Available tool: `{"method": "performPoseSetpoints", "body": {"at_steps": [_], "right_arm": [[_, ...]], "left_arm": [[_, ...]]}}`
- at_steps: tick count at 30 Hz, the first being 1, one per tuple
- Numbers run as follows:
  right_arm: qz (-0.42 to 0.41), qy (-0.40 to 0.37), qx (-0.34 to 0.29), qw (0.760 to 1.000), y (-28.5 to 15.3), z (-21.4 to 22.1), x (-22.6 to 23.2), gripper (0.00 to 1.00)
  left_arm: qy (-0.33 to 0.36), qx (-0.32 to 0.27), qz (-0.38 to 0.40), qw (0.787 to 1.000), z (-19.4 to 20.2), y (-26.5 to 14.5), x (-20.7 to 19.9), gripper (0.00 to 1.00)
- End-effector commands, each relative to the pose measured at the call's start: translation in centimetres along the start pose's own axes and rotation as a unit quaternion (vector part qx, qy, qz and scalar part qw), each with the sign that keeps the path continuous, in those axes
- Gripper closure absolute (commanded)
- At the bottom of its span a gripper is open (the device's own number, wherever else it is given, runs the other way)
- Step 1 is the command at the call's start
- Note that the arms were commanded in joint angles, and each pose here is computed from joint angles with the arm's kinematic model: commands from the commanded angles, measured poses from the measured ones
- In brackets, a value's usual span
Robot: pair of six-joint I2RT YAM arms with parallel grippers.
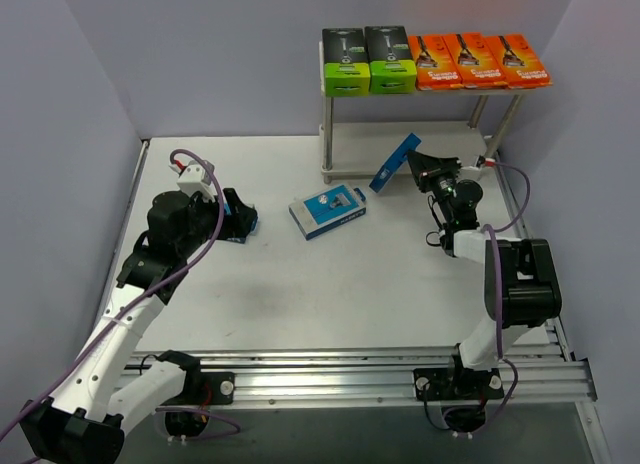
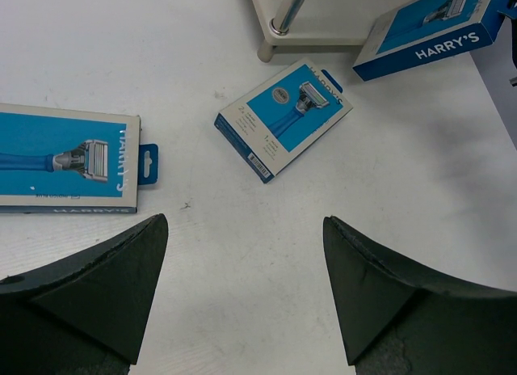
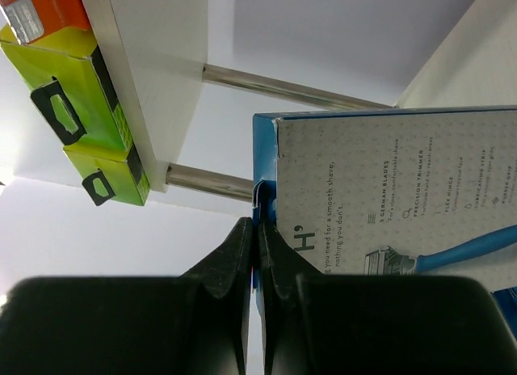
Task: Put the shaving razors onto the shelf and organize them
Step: Place the shaving razor onto shelf
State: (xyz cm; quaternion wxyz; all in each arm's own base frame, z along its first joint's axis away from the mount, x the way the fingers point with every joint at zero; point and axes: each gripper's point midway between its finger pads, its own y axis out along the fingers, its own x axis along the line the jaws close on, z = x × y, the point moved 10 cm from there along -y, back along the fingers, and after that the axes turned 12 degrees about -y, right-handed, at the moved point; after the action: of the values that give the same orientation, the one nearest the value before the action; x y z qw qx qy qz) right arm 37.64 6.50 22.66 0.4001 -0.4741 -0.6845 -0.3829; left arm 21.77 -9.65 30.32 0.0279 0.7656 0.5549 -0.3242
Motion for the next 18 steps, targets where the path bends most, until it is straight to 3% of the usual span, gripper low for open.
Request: {"method": "performPoseSetpoints", "body": {"at_steps": [1, 12, 18], "right_arm": [[-0.175, -0.045, -0.061, 0.982, 0.3, -2.3, 4.9, 1.00], [-0.236, -0.039, -0.058, 0.969, 2.3, -3.5, 6.9, 1.00], [-0.254, -0.028, -0.077, 0.964, 1.7, -5.7, 5.7, 1.00]], "left_arm": [[0.010, -0.009, 0.003, 1.000, -0.5, -0.1, -0.1, 0.13], [0.011, -0.007, 0.000, 1.000, -0.6, 0.2, 0.1, 0.13], [0.009, -0.004, 0.000, 1.000, -0.6, 0.4, 0.1, 0.13]]}}
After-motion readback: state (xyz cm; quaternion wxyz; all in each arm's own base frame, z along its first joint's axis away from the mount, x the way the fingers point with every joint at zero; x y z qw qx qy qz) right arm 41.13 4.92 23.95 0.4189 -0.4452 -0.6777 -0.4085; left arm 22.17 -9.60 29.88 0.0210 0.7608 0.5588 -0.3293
